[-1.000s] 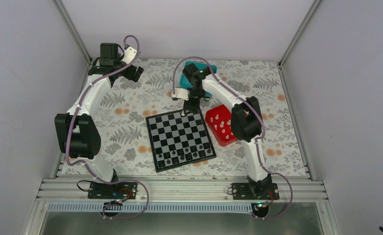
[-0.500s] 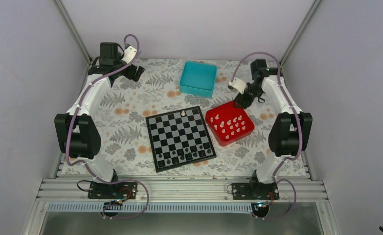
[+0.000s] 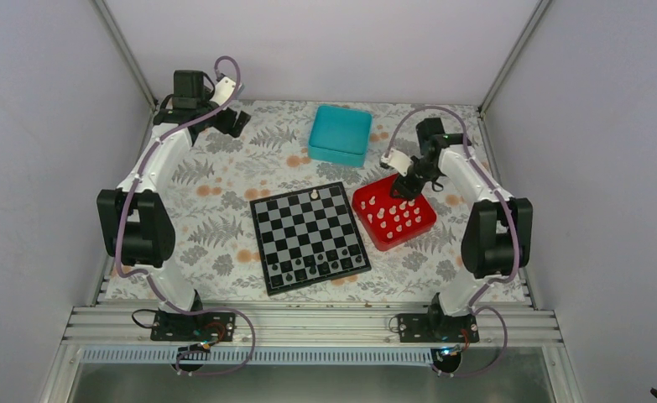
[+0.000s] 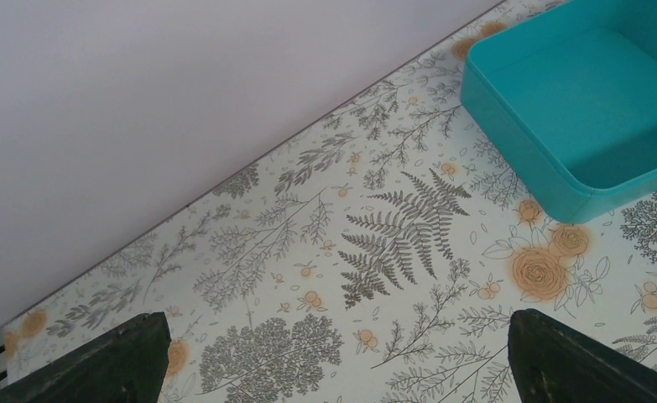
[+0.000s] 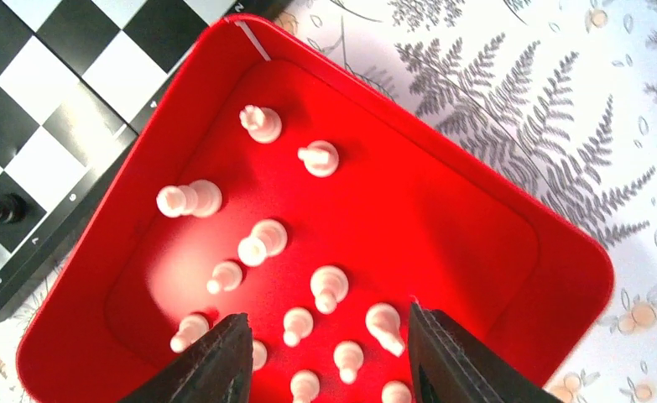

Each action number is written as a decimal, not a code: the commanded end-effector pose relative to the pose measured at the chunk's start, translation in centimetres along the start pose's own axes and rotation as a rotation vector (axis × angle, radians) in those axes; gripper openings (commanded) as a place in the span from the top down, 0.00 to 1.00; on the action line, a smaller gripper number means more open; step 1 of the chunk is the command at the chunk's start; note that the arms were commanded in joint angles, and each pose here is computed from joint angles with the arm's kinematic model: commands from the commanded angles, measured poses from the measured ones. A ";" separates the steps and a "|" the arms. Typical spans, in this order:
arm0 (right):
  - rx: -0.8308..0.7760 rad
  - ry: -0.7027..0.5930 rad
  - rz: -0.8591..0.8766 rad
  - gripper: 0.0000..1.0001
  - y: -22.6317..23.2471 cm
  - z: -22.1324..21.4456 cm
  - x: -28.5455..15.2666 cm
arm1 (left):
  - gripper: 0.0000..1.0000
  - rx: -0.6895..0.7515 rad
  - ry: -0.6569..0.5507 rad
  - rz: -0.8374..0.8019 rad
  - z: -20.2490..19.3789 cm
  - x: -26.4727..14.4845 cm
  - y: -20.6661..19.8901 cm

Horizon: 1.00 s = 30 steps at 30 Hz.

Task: Set up the chess pieces on the board
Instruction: Pick up the chess piece from the storage box.

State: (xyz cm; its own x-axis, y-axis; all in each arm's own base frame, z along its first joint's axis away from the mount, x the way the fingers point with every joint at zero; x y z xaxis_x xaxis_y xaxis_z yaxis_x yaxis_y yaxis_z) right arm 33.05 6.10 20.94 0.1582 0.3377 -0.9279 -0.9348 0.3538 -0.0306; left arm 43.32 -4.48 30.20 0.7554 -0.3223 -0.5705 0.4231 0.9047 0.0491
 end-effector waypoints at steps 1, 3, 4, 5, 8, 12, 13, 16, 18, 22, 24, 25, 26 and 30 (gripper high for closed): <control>-0.036 -0.018 0.027 0.50 0.8 1.2 1.9 | 0.00 0.005 -0.023 -0.016 0.8 -0.1 0.0; -0.047 -0.008 0.029 0.50 0.7 1.6 2.8 | 0.00 0.005 -0.021 -0.012 0.7 -0.2 0.0; -0.052 -0.005 0.031 0.50 0.7 1.8 3.2 | 0.00 0.006 -0.023 -0.009 0.8 -0.2 0.0; -0.059 -0.005 0.029 0.50 0.6 2.0 3.5 | 0.00 0.007 -0.022 -0.007 0.7 -0.2 0.0; -0.077 -0.009 0.024 0.51 0.4 2.7 4.5 | 0.00 0.008 -0.019 0.003 0.7 -0.3 0.0; -0.089 0.025 0.037 0.52 0.0 3.2 6.3 | 0.00 0.012 -0.016 -0.001 0.6 -0.4 -0.1; -0.094 0.037 0.040 0.52 0.0 3.3 6.7 | 0.00 0.013 -0.015 0.000 0.6 -0.5 -0.1; -0.106 0.050 0.042 0.52 -0.2 3.4 7.4 | 0.00 0.016 -0.013 0.008 0.5 -0.7 -0.1; -0.108 0.047 0.044 0.52 -0.3 3.5 7.5 | 0.00 0.019 -0.013 0.011 0.4 -0.7 -0.2; -0.117 0.040 0.042 0.52 -0.6 3.9 7.8 | 0.00 0.022 -0.013 0.015 0.3 -0.8 -0.2; -0.117 0.042 0.044 0.52 -0.8 3.9 8.0 | 0.00 0.021 -0.012 0.017 0.2 -0.8 -0.1; -0.117 0.043 0.045 0.52 -0.9 4.0 8.1 | 0.00 0.022 -0.012 0.016 0.2 -0.8 -0.1; -0.119 0.045 0.049 0.52 -0.9 4.0 8.3 | 0.00 0.022 -0.013 0.016 0.3 -0.8 -0.1; -0.121 0.053 0.059 0.54 -1.0 4.0 8.8 | 0.00 0.023 -0.012 0.013 0.2 -0.9 -0.2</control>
State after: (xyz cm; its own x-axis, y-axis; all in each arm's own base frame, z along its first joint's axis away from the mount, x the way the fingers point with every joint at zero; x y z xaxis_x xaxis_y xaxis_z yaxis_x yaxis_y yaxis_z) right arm 36.14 11.63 14.90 0.0949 0.3057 -0.9474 -0.9702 0.2416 -0.0192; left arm 43.33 -4.39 30.02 0.7564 -0.3102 -0.5758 0.4161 0.9075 0.0576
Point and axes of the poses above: each gripper's point midway between its finger pads, its own x axis out along the fingers, its own y axis along the line the jaws close on, z = x × y, the point moved 10 cm from there along -x, back along the fingers, and after that the axes turned 10 degrees about -x, right-handed, at the moved point
